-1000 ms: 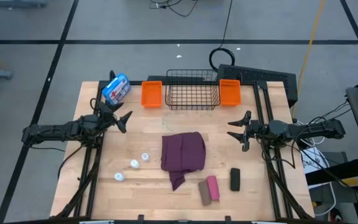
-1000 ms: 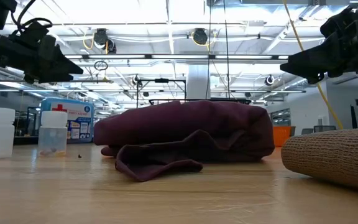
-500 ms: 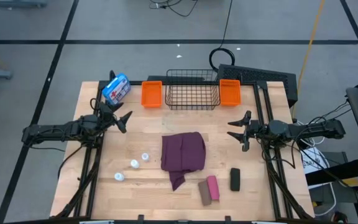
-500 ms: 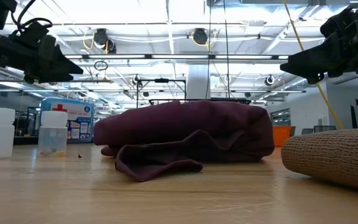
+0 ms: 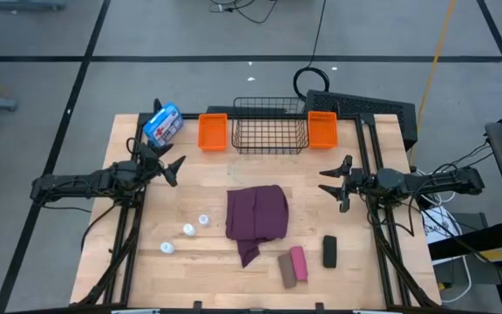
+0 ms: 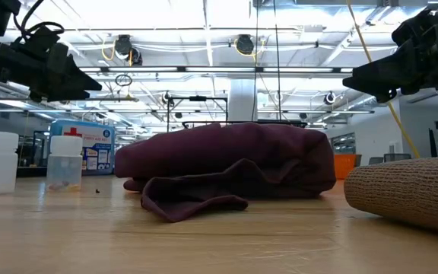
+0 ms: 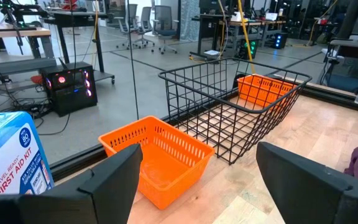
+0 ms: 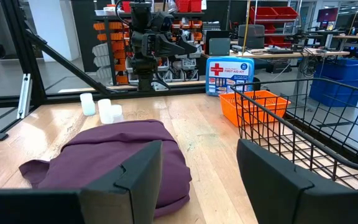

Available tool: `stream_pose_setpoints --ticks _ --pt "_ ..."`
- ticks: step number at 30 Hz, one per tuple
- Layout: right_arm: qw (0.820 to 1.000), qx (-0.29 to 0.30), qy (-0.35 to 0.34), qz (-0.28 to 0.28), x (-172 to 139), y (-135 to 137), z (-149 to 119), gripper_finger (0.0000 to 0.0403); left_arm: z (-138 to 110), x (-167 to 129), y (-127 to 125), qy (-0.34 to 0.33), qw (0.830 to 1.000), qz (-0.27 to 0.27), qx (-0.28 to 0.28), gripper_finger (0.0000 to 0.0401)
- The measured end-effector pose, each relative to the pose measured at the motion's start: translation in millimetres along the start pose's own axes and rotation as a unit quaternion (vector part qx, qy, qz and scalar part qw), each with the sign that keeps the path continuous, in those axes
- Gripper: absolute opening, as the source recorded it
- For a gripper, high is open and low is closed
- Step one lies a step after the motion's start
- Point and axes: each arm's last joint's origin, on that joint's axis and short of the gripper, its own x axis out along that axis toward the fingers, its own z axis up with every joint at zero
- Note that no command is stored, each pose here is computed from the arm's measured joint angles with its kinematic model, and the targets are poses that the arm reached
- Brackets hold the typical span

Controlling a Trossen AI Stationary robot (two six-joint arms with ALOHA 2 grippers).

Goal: Pick & place medical supplies in basket/bin

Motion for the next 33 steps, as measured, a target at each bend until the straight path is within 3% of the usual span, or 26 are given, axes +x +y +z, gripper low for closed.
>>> stream_pose_setpoints --ticks 25,26,28,31,33 --pt "1.0 0.008 -0.003 0.0 0.0 0.0 0.6 0.0196 -0.1 0.0 0.0 0.0 1.0 0.0 0.0 0.0324" --pt "1.0 0.03 -0.006 0.003 0.0 0.2 1.3 0.0196 -0.1 0.0 0.0 0.0 1.0 0.0 0.0 0.0324" --pt "0.991 0.128 -0.003 0.024 -0.1 1.5 1.3 0.0196 0.0 0.0 0.0 0.0 1.0 0.0 0.0 0.0324" --pt "0.957 0.281 0.014 0.064 -0.3 3.9 1.3 0.0197 -0.1 0.0 0.0 0.0 1.0 0.0 0.0 0.0324" --pt "0.939 0.339 0.018 0.063 -0.3 3.9 1.3 0.0197 -0.1 0.0 0.0 0.0 1.0 0.0 0.0 0.0324"
